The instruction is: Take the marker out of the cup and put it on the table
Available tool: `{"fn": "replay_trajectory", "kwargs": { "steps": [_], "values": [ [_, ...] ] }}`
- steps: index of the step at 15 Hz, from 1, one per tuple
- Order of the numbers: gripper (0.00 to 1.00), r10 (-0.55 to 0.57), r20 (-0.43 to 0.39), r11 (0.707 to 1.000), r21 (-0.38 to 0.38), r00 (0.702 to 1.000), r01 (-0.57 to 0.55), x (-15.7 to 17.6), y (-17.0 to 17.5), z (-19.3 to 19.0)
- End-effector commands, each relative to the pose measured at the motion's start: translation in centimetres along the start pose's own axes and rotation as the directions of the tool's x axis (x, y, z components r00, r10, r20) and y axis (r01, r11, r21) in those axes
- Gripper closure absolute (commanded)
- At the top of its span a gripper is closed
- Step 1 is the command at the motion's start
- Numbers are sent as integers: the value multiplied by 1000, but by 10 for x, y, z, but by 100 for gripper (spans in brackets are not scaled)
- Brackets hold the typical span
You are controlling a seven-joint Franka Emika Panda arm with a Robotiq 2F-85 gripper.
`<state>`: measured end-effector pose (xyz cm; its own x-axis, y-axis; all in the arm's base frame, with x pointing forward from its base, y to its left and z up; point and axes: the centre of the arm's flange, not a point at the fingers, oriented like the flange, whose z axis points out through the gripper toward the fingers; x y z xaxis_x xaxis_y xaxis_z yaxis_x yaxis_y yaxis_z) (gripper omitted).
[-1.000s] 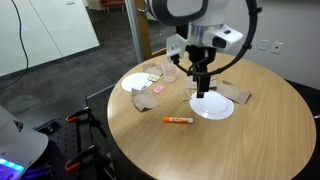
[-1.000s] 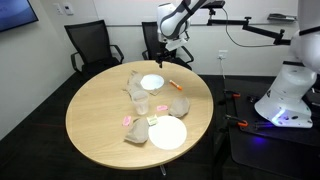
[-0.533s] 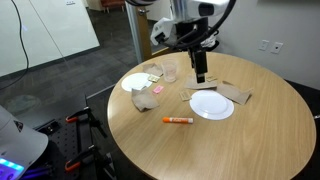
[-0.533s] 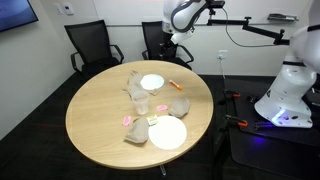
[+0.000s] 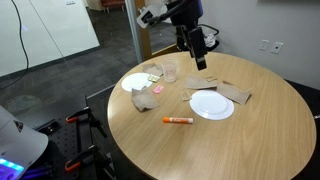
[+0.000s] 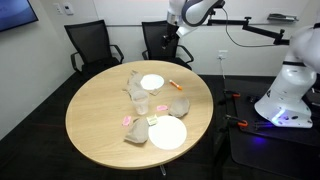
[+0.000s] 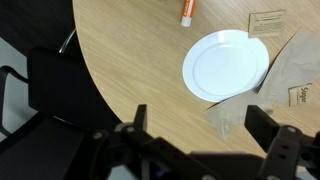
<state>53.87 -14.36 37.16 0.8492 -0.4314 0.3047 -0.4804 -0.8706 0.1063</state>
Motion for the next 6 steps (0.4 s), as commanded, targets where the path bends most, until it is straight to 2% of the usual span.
{"fn": "replay_trajectory", "kwargs": {
  "steps": [1, 6],
  "values": [
    [0, 0, 1, 1000, 0, 1000, 0, 0, 0, 0],
    [0, -3, 10, 1000, -4, 1000, 3, -2, -1, 6]
  ]
}}
